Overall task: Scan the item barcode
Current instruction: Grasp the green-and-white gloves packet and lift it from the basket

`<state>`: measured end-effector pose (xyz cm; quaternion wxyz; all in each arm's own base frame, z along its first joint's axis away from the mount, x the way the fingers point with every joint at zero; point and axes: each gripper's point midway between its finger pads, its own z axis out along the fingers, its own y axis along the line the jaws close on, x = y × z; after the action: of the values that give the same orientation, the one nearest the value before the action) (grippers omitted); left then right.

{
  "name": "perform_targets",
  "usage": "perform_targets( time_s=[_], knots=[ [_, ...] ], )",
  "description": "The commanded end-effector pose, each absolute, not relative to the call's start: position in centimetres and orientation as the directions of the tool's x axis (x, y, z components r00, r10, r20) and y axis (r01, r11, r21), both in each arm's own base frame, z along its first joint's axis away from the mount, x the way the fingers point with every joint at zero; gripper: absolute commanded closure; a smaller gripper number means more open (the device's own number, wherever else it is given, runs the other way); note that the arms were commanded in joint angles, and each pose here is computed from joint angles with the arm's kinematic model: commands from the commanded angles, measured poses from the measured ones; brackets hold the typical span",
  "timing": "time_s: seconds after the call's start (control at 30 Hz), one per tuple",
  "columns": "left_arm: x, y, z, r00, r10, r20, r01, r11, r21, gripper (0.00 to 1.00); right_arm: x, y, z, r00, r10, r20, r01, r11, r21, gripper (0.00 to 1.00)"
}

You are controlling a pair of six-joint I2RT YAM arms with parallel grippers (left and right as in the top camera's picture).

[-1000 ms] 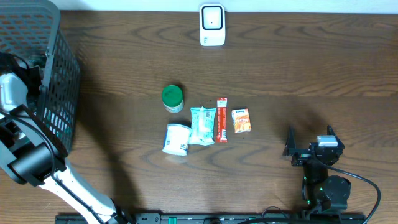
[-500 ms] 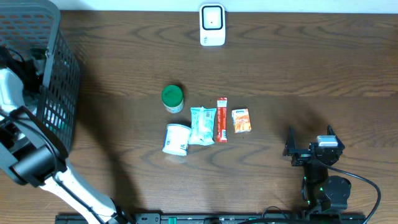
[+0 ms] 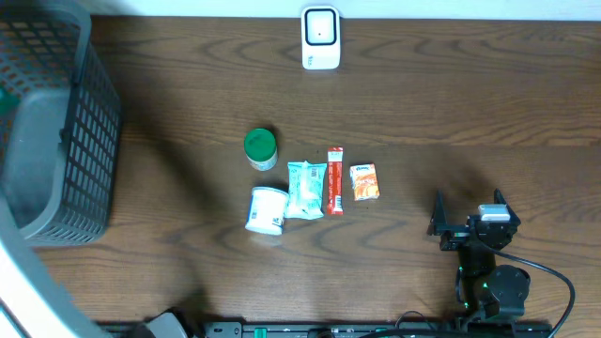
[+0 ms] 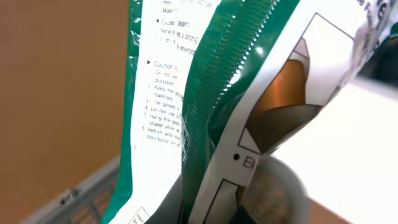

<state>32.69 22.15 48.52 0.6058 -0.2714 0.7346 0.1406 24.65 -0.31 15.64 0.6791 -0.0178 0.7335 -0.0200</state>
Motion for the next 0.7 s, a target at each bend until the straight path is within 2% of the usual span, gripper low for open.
perform_targets(
  time_s=[0.0, 0.17, 0.27, 0.4, 0.67],
  knots=[
    [33.2, 18.0, 48.0, -0.148, -0.298, -0.943, -0.435, 0.876, -0.208, 0.93, 24.6, -0.5, 15.6, -0.079, -0.057, -0.995, 0.005, 0.998, -0.058, 0.01],
    [32.6, 10.6, 44.8, -0.338, -0.359, -0.870, -0.258, 0.924, -0.281, 0.93, 24.6, -0.5, 15.6, -0.079, -0.057, -0.995, 0.005, 0.998, -0.058, 0.01],
    [32.1, 6.8, 39.7, -0.540, -0.388, -0.747, -0.228, 0.922, -0.314, 0.93, 24.6, -0.5, 15.6, -0.079, -0.057, -0.995, 0.005, 0.998, -0.058, 0.01],
    [32.1, 3.3, 34.0, -0.725, -0.349, -0.594, -0.187, 0.930, -0.318, 0.93, 24.6, -0.5, 15.6, -0.079, -0.057, -0.995, 0.005, 0.998, -0.058, 0.01],
    [33.1, -0.6, 22.4, -0.914, -0.260, -0.312, -0.163, 0.939, -0.304, 0.93, 24.6, -0.5, 15.6, -0.079, -0.057, -0.995, 0.005, 0.998, -0.058, 0.01]
  ],
)
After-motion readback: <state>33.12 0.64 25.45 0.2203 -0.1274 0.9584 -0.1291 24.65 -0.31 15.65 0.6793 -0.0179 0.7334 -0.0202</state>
